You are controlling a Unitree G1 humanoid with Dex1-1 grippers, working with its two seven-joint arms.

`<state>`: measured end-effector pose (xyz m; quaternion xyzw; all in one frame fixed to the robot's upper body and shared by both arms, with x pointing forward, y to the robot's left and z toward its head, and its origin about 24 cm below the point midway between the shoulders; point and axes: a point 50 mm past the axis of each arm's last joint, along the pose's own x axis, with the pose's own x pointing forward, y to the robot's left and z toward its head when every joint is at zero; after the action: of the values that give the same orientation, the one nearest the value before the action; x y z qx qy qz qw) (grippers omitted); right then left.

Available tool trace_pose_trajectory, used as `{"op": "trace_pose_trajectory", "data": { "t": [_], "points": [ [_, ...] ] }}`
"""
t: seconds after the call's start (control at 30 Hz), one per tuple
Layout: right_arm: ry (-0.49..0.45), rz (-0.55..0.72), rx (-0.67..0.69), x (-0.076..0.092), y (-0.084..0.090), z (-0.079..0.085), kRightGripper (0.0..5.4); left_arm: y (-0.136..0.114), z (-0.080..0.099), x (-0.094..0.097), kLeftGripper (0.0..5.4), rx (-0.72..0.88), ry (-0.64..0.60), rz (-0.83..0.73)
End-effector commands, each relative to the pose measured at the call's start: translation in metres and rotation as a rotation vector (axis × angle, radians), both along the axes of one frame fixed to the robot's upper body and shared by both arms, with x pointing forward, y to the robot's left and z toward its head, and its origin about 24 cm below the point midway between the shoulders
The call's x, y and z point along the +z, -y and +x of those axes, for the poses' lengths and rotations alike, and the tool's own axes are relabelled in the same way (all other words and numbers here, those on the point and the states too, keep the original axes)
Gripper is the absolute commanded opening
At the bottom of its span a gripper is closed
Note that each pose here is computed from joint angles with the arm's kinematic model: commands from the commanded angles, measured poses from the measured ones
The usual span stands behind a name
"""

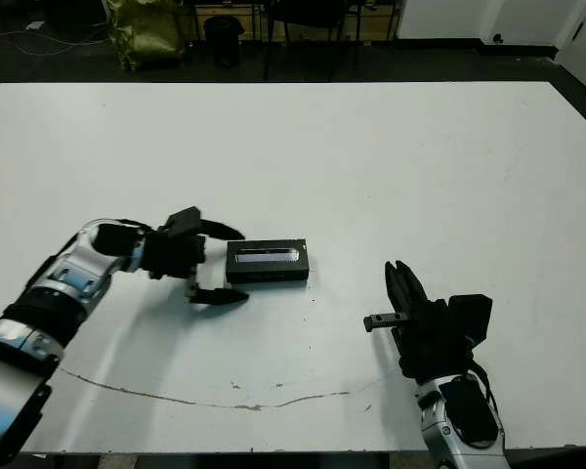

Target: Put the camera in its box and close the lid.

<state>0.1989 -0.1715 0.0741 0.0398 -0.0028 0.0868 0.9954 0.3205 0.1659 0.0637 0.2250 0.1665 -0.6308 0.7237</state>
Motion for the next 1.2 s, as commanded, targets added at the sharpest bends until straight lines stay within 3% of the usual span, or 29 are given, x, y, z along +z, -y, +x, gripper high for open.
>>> {"op": "trace_pose_trajectory", "data": {
  "t": [0.03, 0.3, 0.43, 0.53, 0.73, 0.87, 1.03, 1.2],
  "points": [
    [-0.035, -0.030, -0.008, -0.003, 0.002, 0.000, 0.00, -0.021, -0.015, -0.016, 5.38, 0.000, -0.112, 0.091],
    [-0.026, -0.007, -0.003, -0.003, 0.002, 0.000, 0.00, -0.034, -0.017, -0.001, 5.38, -0.064, -0.133, 0.174],
    [-0.045, -0.001, -0.006, -0.003, 0.002, -0.001, 0.00, -0.045, -0.014, 0.009, 5.38, 0.002, -0.123, 0.174],
    [-0.031, -0.005, -0.003, -0.004, 0.002, -0.001, 0.00, -0.055, -0.010, 0.017, 5.38, 0.124, -0.016, 0.123],
    [-0.043, -0.004, -0.012, -0.003, 0.001, -0.001, 0.00, -0.059, -0.014, 0.042, 5.38, 0.622, 0.310, -0.088],
    [-0.033, -0.014, 0.000, -0.004, 0.001, -0.001, 0.00, -0.035, -0.032, 0.050, 4.78, 0.827, 0.434, -0.296],
    [-0.044, -0.002, 0.001, -0.005, 0.001, -0.001, 0.00, -0.007, -0.049, 0.051, 3.52, 0.841, 0.453, -0.438],
    [-0.043, -0.014, 0.001, -0.005, 0.001, -0.001, 0.00, 0.023, -0.061, 0.048, 2.28, 0.828, 0.394, -0.474]
  ]
}}
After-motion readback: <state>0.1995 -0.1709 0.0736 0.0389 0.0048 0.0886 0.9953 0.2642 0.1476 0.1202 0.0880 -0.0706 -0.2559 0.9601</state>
